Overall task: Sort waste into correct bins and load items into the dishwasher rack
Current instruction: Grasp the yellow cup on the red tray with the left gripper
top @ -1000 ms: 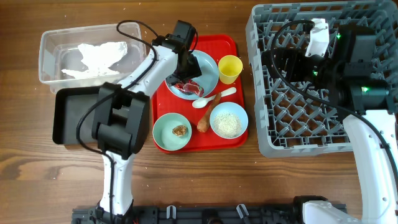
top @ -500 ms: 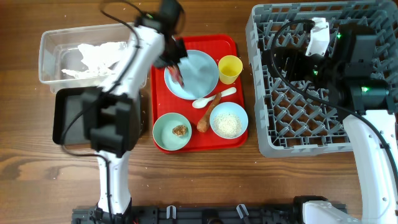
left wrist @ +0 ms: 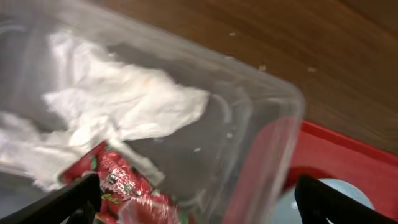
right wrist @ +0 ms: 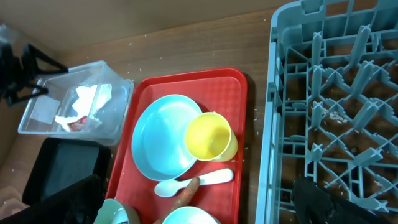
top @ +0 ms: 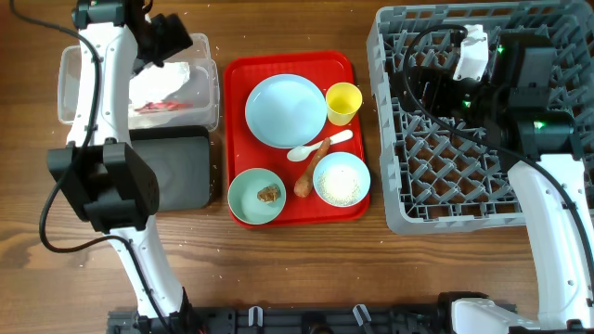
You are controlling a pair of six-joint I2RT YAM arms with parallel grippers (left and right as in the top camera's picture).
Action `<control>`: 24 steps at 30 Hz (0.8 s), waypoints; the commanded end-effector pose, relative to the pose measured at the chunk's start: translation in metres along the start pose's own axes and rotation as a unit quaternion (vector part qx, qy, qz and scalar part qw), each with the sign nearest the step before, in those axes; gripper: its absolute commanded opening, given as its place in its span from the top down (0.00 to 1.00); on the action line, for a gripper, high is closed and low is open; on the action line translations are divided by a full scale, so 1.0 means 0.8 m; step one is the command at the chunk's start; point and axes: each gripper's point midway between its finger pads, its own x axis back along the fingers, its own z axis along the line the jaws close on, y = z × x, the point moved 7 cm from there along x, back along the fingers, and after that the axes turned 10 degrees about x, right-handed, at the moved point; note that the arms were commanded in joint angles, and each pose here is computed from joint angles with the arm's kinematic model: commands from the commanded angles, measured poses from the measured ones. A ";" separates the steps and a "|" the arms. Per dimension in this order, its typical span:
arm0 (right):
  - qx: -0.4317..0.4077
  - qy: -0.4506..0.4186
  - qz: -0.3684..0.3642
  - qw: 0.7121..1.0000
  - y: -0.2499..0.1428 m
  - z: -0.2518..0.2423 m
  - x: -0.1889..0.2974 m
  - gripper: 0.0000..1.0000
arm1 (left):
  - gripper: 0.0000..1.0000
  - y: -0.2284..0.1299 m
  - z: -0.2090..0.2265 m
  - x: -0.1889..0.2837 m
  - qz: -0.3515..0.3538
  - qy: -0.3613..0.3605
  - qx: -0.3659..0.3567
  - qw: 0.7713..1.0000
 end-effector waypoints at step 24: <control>-0.012 -0.014 0.017 1.000 -0.004 -0.003 0.003 0.01 | 0.69 -0.298 -0.252 -0.096 0.142 -0.150 -0.466 0.860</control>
